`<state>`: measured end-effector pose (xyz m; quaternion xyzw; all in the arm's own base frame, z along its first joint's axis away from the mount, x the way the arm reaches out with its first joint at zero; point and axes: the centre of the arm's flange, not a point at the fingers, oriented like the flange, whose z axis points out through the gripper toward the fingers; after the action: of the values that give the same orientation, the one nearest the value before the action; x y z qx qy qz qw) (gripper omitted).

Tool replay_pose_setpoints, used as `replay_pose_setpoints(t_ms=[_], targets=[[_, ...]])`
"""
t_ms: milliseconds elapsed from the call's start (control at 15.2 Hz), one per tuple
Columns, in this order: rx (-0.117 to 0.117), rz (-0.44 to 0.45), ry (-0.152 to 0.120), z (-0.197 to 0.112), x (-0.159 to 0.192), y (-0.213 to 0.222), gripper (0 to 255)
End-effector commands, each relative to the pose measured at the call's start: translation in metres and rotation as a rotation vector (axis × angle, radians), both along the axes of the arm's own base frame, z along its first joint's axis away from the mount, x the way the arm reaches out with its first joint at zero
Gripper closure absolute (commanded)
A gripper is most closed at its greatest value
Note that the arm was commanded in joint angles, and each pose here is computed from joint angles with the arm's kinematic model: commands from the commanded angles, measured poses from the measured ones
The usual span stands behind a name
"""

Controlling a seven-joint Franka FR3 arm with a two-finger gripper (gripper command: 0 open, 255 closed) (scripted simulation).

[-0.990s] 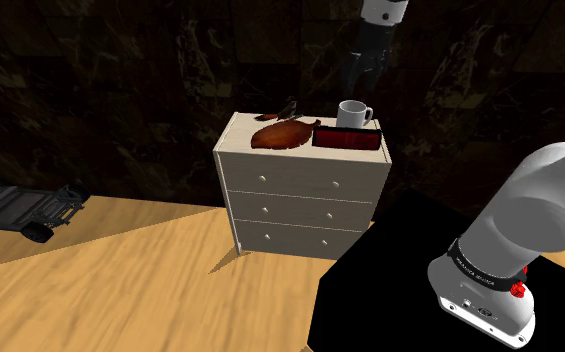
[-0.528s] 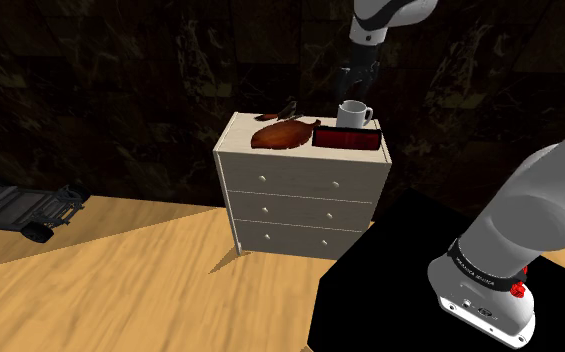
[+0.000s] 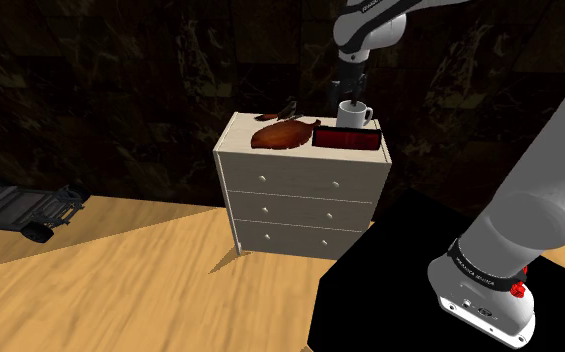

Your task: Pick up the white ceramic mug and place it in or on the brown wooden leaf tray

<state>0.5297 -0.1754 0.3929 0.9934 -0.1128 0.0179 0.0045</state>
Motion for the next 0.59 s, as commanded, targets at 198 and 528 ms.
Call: replay_pose_setpoints(t_ms=[198, 528], targets=[[-0.005, -0.01, 0.003, -0.026, 0.009, -0.012, 0], [-0.005, -0.01, 0.003, -0.05, 0.01, -0.012, 0]])
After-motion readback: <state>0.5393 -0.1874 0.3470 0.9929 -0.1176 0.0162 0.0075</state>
